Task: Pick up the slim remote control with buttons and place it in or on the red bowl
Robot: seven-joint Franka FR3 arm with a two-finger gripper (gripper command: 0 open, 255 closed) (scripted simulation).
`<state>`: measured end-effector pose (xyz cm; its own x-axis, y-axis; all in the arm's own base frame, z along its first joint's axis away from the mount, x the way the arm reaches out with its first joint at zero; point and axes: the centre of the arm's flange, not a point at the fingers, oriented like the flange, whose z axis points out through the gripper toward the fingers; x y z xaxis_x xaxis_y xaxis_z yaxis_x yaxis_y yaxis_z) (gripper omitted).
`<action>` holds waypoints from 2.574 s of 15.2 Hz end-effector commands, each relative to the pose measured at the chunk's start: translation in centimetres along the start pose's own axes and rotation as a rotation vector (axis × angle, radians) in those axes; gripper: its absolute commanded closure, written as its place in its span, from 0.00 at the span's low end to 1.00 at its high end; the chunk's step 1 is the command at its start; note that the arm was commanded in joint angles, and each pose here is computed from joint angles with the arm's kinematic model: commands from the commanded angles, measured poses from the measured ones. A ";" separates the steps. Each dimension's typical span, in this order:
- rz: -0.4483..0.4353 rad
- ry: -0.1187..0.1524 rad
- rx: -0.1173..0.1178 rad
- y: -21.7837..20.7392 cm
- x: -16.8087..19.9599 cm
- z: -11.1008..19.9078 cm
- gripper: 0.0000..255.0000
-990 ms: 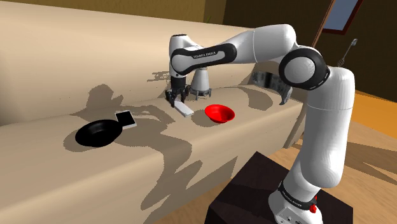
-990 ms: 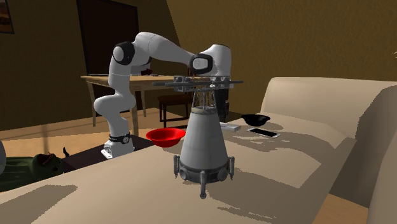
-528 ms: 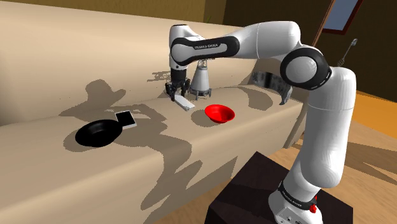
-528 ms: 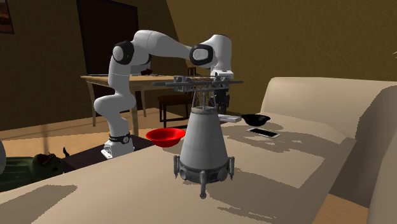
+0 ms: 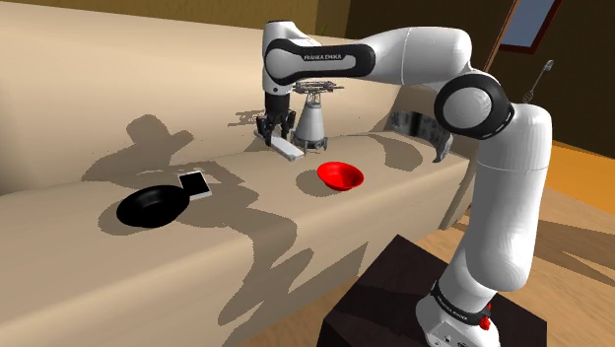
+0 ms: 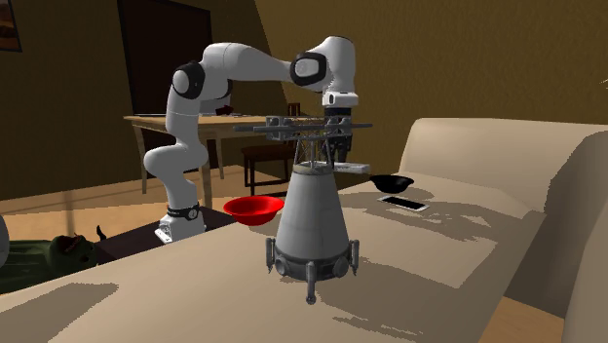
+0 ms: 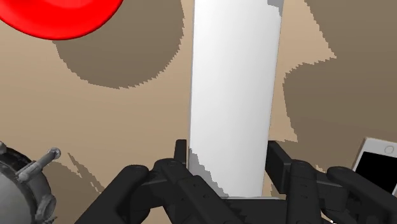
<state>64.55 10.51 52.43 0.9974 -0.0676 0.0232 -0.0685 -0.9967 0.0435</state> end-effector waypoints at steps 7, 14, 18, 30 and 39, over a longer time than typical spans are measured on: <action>0.000 0.000 0.000 7.0 -6.1 -0.4 1.00; 0.000 0.000 0.000 13.9 -12.2 -0.4 1.00; 0.000 0.000 0.000 17.8 -15.7 -0.5 1.00; 0.000 0.000 0.000 17.5 -15.8 5.9 1.00; 0.000 0.000 0.000 17.5 -15.8 7.1 1.00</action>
<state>47.70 -6.17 45.73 0.9975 -0.0675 0.0226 -0.0684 -0.9967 0.0435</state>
